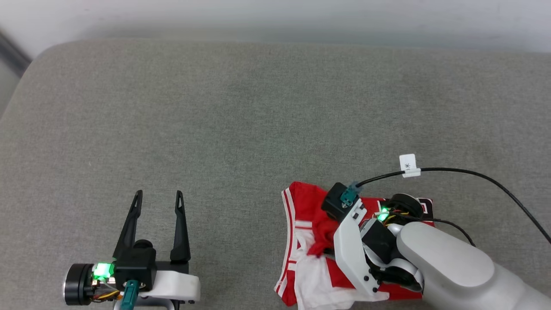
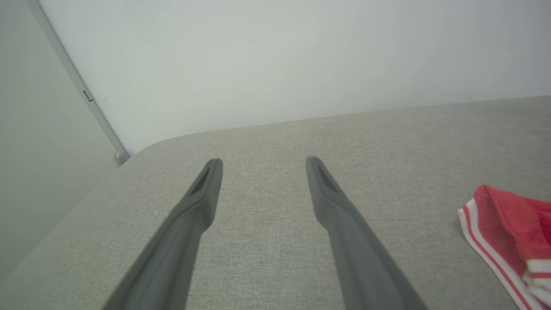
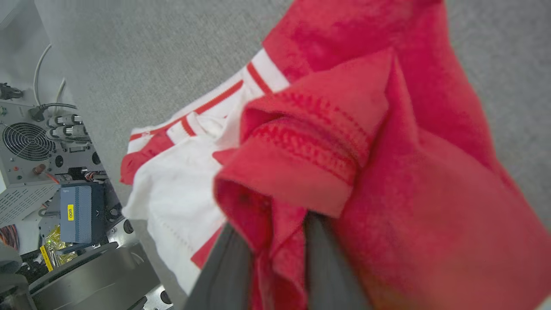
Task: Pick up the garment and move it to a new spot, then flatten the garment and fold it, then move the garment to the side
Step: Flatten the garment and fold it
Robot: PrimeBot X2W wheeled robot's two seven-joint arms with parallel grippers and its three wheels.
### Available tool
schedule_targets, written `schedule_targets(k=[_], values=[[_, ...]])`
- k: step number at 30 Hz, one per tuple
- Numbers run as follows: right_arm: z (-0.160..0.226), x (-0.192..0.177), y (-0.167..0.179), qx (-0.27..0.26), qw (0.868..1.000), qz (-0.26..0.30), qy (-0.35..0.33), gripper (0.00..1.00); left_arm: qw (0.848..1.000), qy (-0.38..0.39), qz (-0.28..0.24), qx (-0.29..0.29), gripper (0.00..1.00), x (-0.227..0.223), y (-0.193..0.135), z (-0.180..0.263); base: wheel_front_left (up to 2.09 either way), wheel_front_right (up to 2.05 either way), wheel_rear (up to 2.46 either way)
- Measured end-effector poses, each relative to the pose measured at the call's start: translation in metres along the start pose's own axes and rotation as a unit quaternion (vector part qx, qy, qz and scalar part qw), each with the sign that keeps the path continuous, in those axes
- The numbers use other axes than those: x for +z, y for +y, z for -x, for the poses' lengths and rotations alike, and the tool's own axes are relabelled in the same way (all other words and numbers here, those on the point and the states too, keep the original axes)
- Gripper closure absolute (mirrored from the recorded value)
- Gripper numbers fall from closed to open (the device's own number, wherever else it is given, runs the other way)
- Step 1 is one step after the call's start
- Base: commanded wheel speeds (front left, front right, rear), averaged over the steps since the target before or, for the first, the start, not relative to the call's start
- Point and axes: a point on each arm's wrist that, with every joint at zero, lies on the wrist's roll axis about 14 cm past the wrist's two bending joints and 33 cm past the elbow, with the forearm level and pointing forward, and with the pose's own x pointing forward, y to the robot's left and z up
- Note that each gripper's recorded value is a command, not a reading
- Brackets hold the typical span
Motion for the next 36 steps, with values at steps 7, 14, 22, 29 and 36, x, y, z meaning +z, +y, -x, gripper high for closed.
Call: schedule_targets(k=[7,14,22,29,36], values=[[0.049,0.05,-0.031,-0.063,0.986,0.027,-0.15,0.0,1.0,-0.006,0.002,-0.011,0.0,0.005,-0.004,0.008,0.0,0.0,0.0],[0.145,0.096,-0.087,-0.193,0.918,0.049,-0.344,0.0,0.999,-0.021,0.007,-0.026,0.0,0.015,-0.012,0.012,0.0,0.0,0.0],[0.225,0.069,-0.121,-0.335,0.809,0.037,-0.482,0.0,0.999,-0.03,0.013,-0.035,0.0,0.022,-0.017,0.018,0.0,0.0,0.0],[0.243,0.024,-0.112,-0.398,0.761,-0.016,-0.512,0.0,0.998,-0.037,0.017,-0.038,0.0,0.027,-0.017,0.025,0.0,0.0,0.0],[0.236,-0.003,-0.084,-0.408,0.744,-0.07,-0.525,0.0,0.998,-0.04,0.023,-0.038,0.0,0.03,-0.015,0.032,0.0,0.0,0.0]])
